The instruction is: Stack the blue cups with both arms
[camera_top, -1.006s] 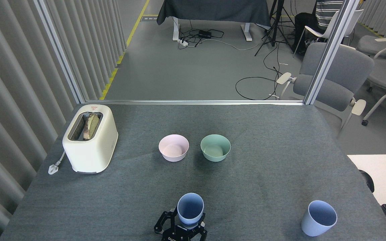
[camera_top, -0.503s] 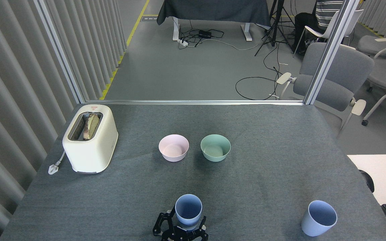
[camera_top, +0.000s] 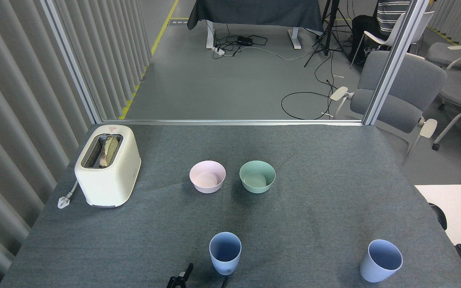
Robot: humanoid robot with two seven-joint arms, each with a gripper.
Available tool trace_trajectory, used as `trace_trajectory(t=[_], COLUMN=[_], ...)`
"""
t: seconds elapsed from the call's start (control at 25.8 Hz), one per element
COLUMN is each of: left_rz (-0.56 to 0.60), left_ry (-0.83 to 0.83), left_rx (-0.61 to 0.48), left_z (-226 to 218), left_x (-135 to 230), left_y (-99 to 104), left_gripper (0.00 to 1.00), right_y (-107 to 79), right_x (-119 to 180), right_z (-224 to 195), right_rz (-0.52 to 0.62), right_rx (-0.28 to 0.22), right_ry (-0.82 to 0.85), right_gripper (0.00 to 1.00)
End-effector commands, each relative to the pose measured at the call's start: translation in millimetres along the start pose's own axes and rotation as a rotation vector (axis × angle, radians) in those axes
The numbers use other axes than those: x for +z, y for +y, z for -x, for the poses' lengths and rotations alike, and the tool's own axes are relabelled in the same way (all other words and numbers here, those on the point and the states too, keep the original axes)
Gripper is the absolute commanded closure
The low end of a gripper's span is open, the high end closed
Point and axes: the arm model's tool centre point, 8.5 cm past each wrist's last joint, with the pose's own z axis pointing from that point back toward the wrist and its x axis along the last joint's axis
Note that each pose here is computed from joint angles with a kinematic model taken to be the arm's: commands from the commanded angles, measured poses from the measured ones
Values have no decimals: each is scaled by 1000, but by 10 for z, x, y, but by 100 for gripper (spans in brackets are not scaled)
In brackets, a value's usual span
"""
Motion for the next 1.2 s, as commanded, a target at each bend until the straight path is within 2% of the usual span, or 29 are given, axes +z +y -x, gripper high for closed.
trace_trajectory(t=[0.0, 0.15, 0.23, 0.35, 0.46, 0.66, 0.93, 1.16], left_rz=[4, -4, -8, 2, 11, 16, 17, 13], left_ry=[60, 101, 154, 229, 253, 254, 253, 252], left_rx=[5, -31, -36, -24, 0, 3, 2, 2], left_z=[177, 437, 622, 854, 891, 875, 879, 880], left_x=[340, 694, 804, 918, 969, 1000, 1002, 995], left_y=[21, 133, 181, 173, 146, 136, 136, 140], left_gripper=[0, 0, 0, 0, 0, 0, 0, 0], right_y=[0, 47, 74, 50, 36, -127, -238, -263], right_x=[0, 19, 41, 82, 69, -295, -783, -1065], right_z=[5, 88, 271, 534, 756, 978, 1160, 1153], right_rz=[0, -22, -38, -50, -63, -24, 0, 11], right_rx=[1, 9, 28, 56, 51, 102, 135, 121], right_ry=[7, 27, 73, 138, 192, 192, 174, 167], right_gripper=[0, 0, 0, 0, 0, 0, 0, 0])
